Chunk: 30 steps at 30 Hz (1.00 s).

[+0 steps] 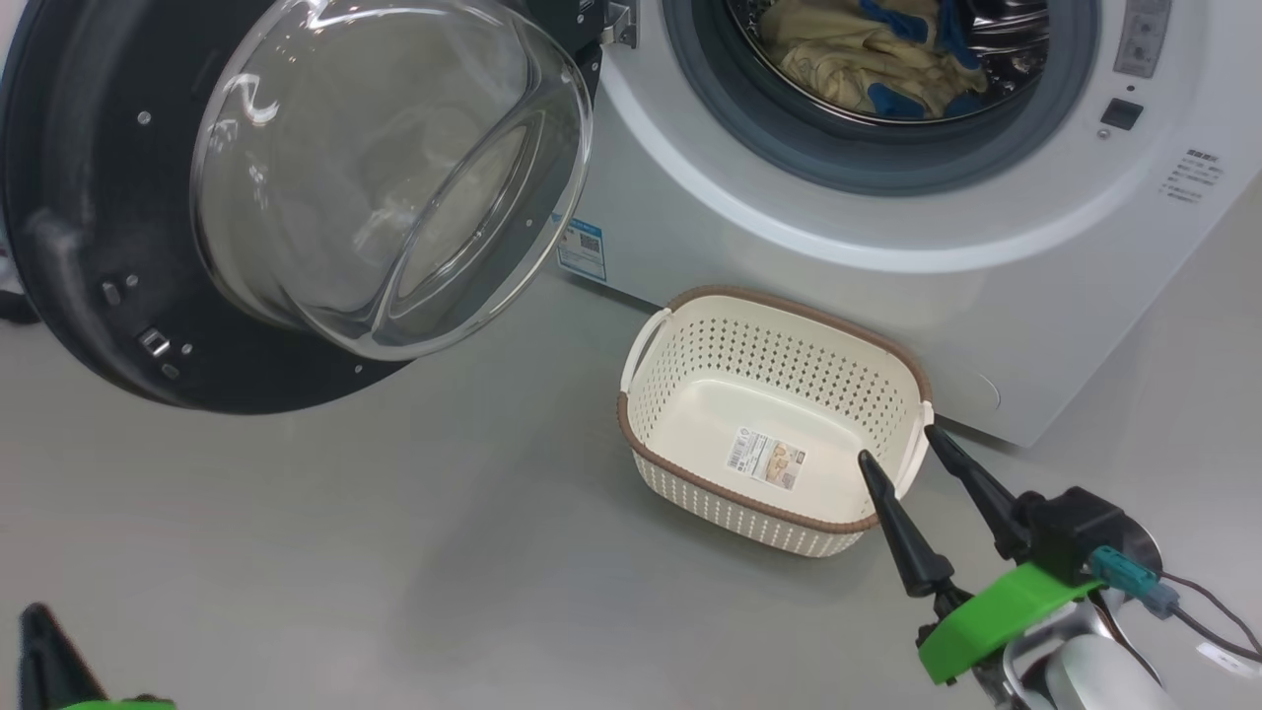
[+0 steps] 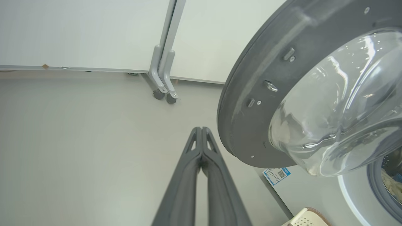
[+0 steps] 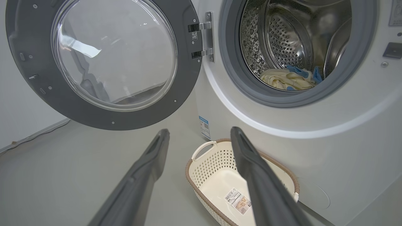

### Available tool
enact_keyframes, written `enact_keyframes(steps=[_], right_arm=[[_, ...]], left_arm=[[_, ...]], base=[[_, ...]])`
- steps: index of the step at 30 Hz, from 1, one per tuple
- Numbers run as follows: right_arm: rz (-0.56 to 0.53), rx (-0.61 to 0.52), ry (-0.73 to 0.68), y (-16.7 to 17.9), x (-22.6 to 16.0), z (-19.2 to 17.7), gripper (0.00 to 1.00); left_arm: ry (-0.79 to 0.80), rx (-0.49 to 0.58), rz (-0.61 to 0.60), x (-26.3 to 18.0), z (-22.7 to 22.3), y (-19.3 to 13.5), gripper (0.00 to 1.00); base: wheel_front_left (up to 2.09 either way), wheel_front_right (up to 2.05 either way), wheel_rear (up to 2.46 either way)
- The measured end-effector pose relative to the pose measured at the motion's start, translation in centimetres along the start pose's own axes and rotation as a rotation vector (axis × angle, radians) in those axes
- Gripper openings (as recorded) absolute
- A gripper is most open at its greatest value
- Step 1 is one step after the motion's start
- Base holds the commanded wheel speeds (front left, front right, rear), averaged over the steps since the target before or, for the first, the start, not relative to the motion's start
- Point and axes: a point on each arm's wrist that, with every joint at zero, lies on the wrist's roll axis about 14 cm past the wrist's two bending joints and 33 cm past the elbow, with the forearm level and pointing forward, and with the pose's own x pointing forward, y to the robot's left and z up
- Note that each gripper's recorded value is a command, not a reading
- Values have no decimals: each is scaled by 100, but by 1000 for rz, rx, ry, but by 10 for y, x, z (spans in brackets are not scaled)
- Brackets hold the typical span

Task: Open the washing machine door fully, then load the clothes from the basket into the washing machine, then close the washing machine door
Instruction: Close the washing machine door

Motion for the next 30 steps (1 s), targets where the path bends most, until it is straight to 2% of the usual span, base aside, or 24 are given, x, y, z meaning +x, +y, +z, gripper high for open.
enact_keyframes(steps=[6,11,13,14,23,30], right_arm=[[-14,3,2,-4,-2,-1,100],[-28,8,6,-9,-4,-3,100],[-33,12,9,-10,-5,-5,100],[-38,16,12,-12,-5,-6,100],[-67,13,4,-22,-9,-4,100],[-93,7,12,-28,-18,-6,100]], left_arm=[[-98,-106,158,7,28,58,0],[-199,-208,248,24,56,90,0],[-236,-234,275,33,75,104,0],[-273,-271,293,44,98,116,0],[-327,-521,284,91,159,125,0],[-301,-613,223,125,197,107,0]], base=[[0,0,0],[0,0,0],[0,0,0],[0,0,0],[0,0,0],[0,0,0]])
